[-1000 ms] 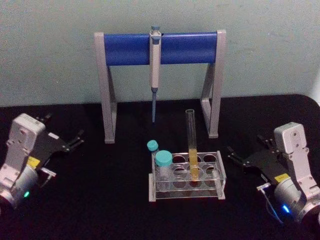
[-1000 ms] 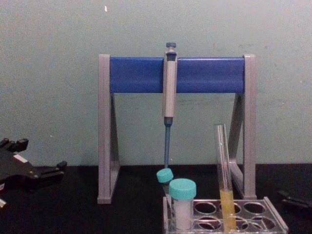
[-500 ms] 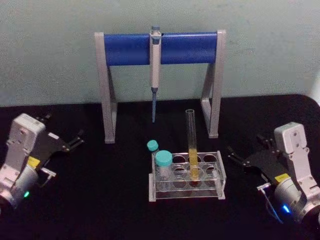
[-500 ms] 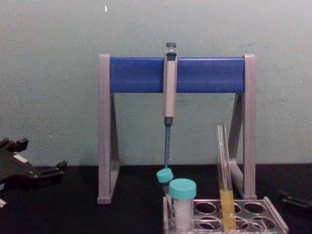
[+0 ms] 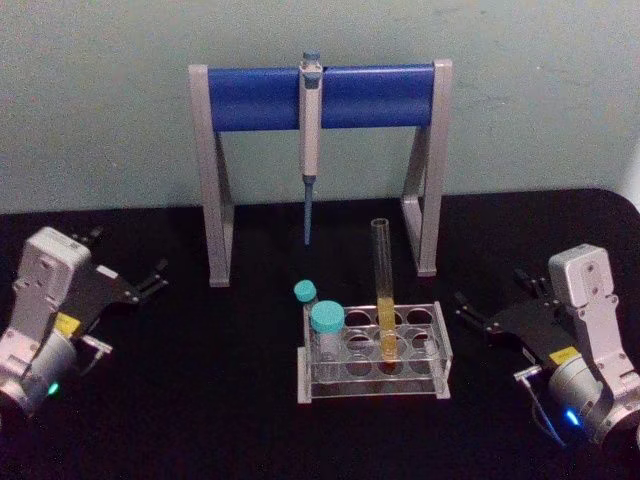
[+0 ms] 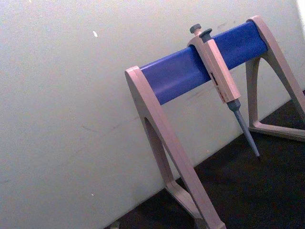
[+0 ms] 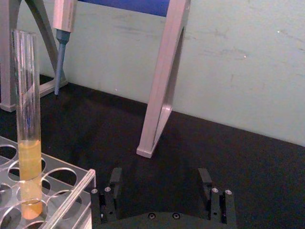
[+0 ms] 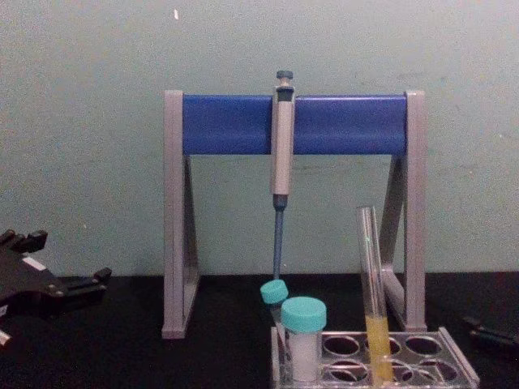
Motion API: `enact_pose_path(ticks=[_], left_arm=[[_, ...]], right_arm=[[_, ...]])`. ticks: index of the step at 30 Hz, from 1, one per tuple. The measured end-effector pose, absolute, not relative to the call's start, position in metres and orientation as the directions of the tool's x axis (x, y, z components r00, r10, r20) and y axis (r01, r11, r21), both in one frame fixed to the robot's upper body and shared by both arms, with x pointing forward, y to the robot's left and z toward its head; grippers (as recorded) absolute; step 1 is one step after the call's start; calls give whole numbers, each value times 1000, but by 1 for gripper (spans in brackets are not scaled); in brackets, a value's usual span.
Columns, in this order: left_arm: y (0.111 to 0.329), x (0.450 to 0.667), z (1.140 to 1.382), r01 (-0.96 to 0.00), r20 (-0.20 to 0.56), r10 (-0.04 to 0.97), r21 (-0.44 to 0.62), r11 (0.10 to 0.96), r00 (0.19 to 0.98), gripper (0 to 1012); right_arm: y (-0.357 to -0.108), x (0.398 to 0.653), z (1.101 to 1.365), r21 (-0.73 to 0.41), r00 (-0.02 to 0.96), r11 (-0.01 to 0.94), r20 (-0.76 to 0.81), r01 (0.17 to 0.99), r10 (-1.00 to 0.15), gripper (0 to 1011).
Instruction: Pick up the test tube from the test tube rack, shake it, then place it back into the test tube rack.
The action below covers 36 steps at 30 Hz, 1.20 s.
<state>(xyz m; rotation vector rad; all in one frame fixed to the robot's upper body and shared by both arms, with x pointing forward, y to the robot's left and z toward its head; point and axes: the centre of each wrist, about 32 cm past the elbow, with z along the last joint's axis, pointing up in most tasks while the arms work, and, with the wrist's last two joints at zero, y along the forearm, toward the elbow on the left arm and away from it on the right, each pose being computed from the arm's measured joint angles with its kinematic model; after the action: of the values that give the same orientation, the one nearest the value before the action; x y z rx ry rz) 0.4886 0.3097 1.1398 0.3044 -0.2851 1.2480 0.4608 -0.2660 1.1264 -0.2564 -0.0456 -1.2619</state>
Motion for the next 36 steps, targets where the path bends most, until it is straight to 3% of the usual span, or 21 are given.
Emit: enact_pose_path(ticks=[36], left_arm=[[310,489,1140,-955,374,880,70,287,292,1009]], right_arm=[[-266,461,1126,-166,307,279,175,946,-936,1000]])
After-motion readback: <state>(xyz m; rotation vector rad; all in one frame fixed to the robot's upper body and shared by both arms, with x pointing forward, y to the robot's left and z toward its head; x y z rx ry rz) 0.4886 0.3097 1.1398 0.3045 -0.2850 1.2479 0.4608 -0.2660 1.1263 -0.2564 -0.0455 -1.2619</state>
